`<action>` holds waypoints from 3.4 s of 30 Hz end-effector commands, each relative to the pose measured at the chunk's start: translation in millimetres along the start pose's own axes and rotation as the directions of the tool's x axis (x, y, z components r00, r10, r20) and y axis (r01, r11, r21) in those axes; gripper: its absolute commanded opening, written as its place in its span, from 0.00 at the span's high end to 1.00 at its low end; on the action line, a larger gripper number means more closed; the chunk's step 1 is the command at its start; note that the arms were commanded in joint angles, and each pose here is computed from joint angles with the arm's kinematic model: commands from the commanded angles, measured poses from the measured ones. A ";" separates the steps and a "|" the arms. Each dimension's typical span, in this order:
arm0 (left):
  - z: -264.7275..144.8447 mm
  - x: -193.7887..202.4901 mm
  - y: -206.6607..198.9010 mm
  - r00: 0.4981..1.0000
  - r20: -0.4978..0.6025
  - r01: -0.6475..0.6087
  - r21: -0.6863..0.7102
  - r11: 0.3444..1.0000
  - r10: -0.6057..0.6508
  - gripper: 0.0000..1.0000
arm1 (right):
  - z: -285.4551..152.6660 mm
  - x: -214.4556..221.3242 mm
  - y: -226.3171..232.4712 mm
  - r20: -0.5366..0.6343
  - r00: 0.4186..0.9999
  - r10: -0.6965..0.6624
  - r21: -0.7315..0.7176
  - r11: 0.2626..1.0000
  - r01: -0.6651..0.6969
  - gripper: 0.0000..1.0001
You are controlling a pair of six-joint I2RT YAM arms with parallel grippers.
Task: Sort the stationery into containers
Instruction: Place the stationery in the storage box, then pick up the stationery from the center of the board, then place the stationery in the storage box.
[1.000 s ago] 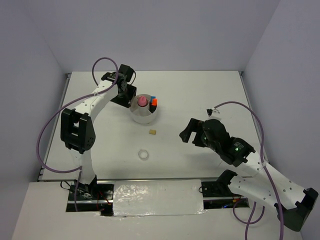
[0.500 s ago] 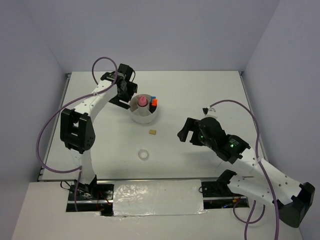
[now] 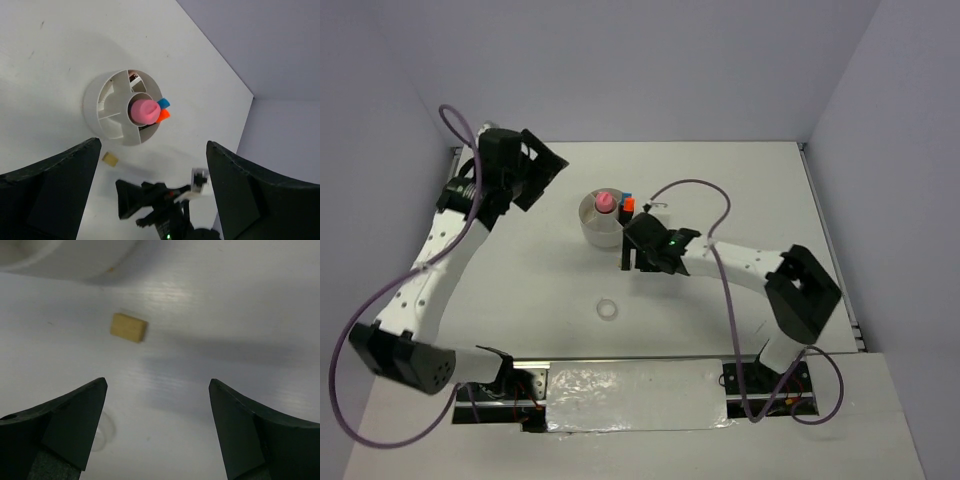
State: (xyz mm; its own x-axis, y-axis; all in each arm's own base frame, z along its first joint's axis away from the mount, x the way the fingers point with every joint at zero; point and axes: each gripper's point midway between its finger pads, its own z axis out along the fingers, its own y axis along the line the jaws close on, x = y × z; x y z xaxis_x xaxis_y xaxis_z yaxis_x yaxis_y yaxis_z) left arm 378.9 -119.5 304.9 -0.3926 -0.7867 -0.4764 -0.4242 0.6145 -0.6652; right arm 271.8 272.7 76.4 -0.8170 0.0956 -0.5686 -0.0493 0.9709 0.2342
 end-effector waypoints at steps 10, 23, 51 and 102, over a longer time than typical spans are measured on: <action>-61.0 41.4 62.1 0.907 -0.133 -0.384 0.129 0.914 0.400 0.01 | 59.2 -13.9 51.0 0.076 0.997 -0.014 0.203 0.979 -0.001 0.22; -73.9 54.2 55.8 0.876 -0.175 -0.408 0.223 0.885 0.449 0.01 | 93.4 24.4 36.7 0.000 1.000 -0.011 0.229 0.973 0.011 0.51; -81.7 147.3 26.7 0.695 -0.624 -0.011 0.488 0.873 0.358 0.14 | -158.6 -43.2 156.7 0.546 0.796 -0.261 -0.581 0.567 0.584 0.72; 158.7 62.2 34.1 0.761 -0.240 -0.567 0.208 0.797 0.603 0.86 | -231.5 -50.0 7.0 0.589 0.801 -0.109 -0.431 0.796 0.425 0.00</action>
State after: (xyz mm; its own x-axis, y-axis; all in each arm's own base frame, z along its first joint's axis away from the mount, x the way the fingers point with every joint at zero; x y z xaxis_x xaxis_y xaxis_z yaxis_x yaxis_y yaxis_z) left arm 464.1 -159.4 171.9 -0.7459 -0.2320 -0.6243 0.0461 0.9171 -0.3960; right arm 175.9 232.0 279.7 -0.3257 0.0843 -0.9417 -0.6571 0.6960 0.2896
